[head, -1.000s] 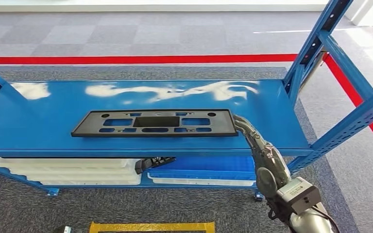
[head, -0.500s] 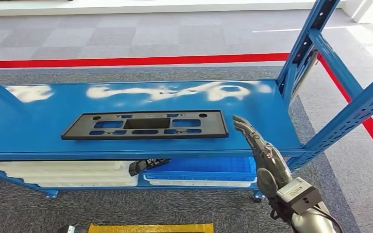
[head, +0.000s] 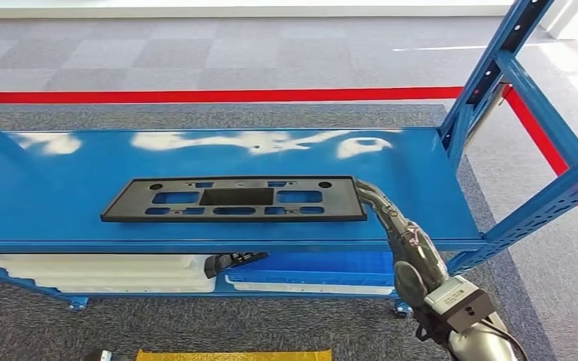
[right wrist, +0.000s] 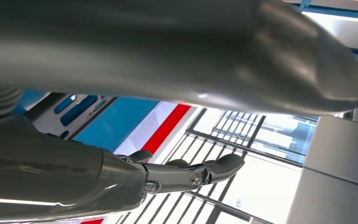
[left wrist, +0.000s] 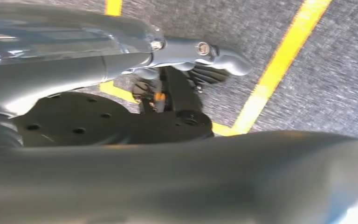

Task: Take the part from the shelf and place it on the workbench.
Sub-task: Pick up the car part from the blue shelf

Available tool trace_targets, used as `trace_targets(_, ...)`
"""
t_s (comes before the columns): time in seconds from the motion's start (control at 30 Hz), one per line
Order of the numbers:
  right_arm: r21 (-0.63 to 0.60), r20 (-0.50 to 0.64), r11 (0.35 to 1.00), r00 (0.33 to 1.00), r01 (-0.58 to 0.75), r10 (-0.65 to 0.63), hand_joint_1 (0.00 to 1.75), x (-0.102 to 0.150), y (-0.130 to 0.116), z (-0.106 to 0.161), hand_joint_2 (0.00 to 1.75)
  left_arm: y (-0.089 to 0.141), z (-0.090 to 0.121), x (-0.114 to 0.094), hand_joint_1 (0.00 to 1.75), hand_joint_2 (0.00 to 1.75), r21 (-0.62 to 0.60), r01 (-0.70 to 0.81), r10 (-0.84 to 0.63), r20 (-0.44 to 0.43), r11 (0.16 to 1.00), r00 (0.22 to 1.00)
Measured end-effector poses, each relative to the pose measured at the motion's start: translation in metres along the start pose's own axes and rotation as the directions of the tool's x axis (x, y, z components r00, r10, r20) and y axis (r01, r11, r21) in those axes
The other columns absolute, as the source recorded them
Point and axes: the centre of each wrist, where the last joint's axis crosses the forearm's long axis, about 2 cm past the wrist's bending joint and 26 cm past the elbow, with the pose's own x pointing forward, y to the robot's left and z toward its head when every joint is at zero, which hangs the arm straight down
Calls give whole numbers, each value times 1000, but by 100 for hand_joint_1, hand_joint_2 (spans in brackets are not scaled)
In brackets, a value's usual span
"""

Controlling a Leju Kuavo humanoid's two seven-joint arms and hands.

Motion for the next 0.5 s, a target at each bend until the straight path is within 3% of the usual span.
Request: trace_targets(0.5, -12, -13, 1000, 1000, -28, 28, 0, -1, 1, 2, 0, -1, -1, 1, 0, 0, 2, 8, -8, 7, 1000, 1000)
